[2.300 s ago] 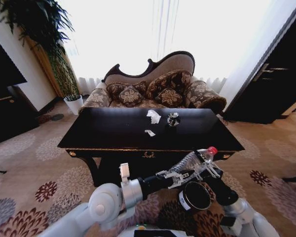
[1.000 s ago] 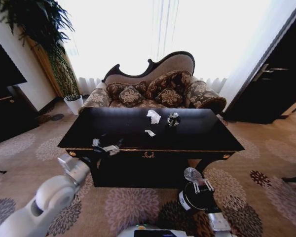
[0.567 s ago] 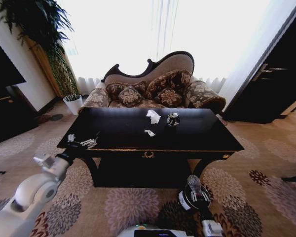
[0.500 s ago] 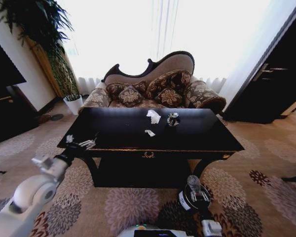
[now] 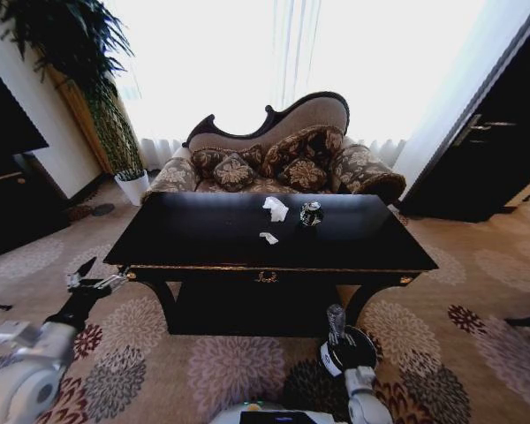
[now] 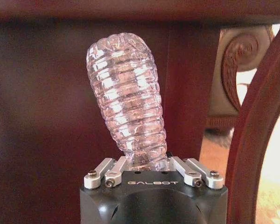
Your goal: Move to the front of the table and place the trash on the table into the trash bin.
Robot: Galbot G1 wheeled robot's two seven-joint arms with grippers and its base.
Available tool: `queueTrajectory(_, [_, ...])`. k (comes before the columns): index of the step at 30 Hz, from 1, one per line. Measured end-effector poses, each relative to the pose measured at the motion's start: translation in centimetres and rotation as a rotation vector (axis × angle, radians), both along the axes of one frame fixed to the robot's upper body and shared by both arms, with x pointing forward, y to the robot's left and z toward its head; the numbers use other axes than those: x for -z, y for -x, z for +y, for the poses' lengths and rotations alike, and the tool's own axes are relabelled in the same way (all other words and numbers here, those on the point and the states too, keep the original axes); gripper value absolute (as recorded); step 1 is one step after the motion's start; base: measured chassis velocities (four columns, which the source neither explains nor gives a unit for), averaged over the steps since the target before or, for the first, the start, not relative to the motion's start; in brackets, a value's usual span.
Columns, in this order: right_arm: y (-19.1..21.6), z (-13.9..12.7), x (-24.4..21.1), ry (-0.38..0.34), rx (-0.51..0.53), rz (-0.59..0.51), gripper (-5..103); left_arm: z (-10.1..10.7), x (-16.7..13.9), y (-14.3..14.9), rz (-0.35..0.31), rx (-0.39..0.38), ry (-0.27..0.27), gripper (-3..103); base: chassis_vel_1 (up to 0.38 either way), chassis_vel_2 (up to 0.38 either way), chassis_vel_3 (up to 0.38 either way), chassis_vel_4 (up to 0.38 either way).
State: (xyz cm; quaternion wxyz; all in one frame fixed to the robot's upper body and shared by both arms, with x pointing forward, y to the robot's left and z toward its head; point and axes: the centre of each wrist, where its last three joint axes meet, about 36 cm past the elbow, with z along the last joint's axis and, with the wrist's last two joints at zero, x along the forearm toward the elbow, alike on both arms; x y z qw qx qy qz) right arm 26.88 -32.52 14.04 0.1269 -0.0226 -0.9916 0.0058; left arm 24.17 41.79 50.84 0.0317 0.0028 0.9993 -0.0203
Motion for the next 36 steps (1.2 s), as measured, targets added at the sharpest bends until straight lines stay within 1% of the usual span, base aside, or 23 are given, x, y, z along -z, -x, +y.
queueTrajectory(3, [-0.2, -0.8, 1.4, 0.016, 0.007, 0.033, 25, 0.2, 0.2, 0.7, 0.000, -0.011, -0.001, 100, 0.000, 0.000, 0.000, 0.000])
queueTrajectory(4, [-0.6, -1.8, 2.4, 0.035, 0.011, 0.048, 25, 0.4, 0.3, 1.1, 0.000, -0.017, -0.002, 100, 0.000, 0.000, 0.000, 0.000])
queueTrajectory(5, [-1.2, -2.6, 2.8, 0.048, 0.018, 0.044, 25, 0.4, 0.3, 1.3, 0.000, -0.020, -0.002, 100, 0.000, 0.000, 0.000, 0.000])
queueTrajectory(6, [-1.2, -2.6, 2.8, 0.048, 0.018, 0.044, 25, 0.4, 0.3, 1.3, 0.000, -0.020, -0.002, 100, 0.000, 0.000, 0.000, 0.000])
queueTrajectory(7, [-1.8, -3.3, 3.1, 0.056, 0.025, 0.041, 25, 0.5, 0.4, 1.5, 0.000, -0.024, 0.000, 100, 0.000, 0.000, 0.000, 0.000])
queueTrajectory(11, [-3.6, -5.0, 3.7, 0.062, 0.037, 0.038, 25, -0.1, -0.5, 1.5, -0.020, -0.014, 0.013, 100, 0.000, 0.000, 0.000, 0.000])
queueTrajectory(12, [-3.6, -5.0, 3.7, 0.062, 0.037, 0.038, 25, -0.1, -0.5, 1.5, -0.020, -0.014, 0.013, 100, 0.000, 0.000, 0.000, 0.000])
queueTrajectory(15, [-4.4, -6.9, 4.5, 0.078, 0.063, 0.053, 25, -0.3, -1.1, 1.6, -0.025, -0.010, 0.020, 100, 0.000, 0.000, 0.000, 0.000])
queueTrajectory(16, [-4.4, -7.6, 4.7, 0.082, 0.073, 0.061, 25, -0.3, -1.2, 1.6, -0.024, -0.010, 0.020, 100, 0.000, 0.000, 0.000, 0.000])
queueTrajectory(18, [-4.4, -8.0, 4.9, 0.086, 0.080, 0.065, 25, -0.3, -1.3, 1.7, -0.023, -0.010, 0.018, 100, 0.000, 0.000, 0.000, 0.000])
queueTrajectory(19, [-4.2, -9.1, 5.2, 0.093, 0.094, 0.077, 25, -0.4, -1.4, 1.8, -0.022, -0.008, 0.016, 100, 0.000, 0.000, 0.000, 0.000])
queueTrajectory(22, [-3.0, -11.0, 5.9, 0.108, 0.120, 0.111, 25, -0.5, -1.5, 1.8, -0.020, -0.004, 0.015, 100, 0.000, 0.000, 0.000, 0.000])
queueTrajectory(23, [-3.0, -11.0, 5.9, 0.108, 0.120, 0.111, 25, -0.5, -1.5, 1.8, -0.020, -0.004, 0.015, 100, 0.000, 0.000, 0.000, 0.000])
queueTrajectory(25, [-2.1, -12.0, 6.2, 0.115, 0.136, 0.132, 25, -0.6, -1.6, 1.7, -0.020, -0.001, 0.015, 100, 0.000, 0.000, 0.000, 0.000])
queueTrajectory(29, [-1.4, -12.5, 6.5, 0.111, 0.148, 0.151, 25, -0.8, -1.7, 1.5, -0.019, 0.007, 0.017, 100, 0.000, 0.000, 0.000, 0.000])
queueTrajectory(31, [-1.3, -12.5, 6.5, 0.109, 0.151, 0.152, 23, -0.9, -1.7, 1.5, -0.020, 0.010, 0.018, 100, 0.000, 0.000, 0.000, 0.000])
queueTrajectory(34, [-1.3, -12.1, 6.7, 0.099, 0.152, 0.155, 40, -1.1, -1.8, 1.4, -0.022, 0.015, 0.019, 100, 0.000, 0.000, 0.000, 0.000])
queueTrajectory(36, [-1.3, -12.0, 6.7, 0.097, 0.152, 0.155, 40, -1.1, -1.8, 1.5, -0.022, 0.015, 0.020, 100, 0.000, 0.000, 0.000, 0.000])
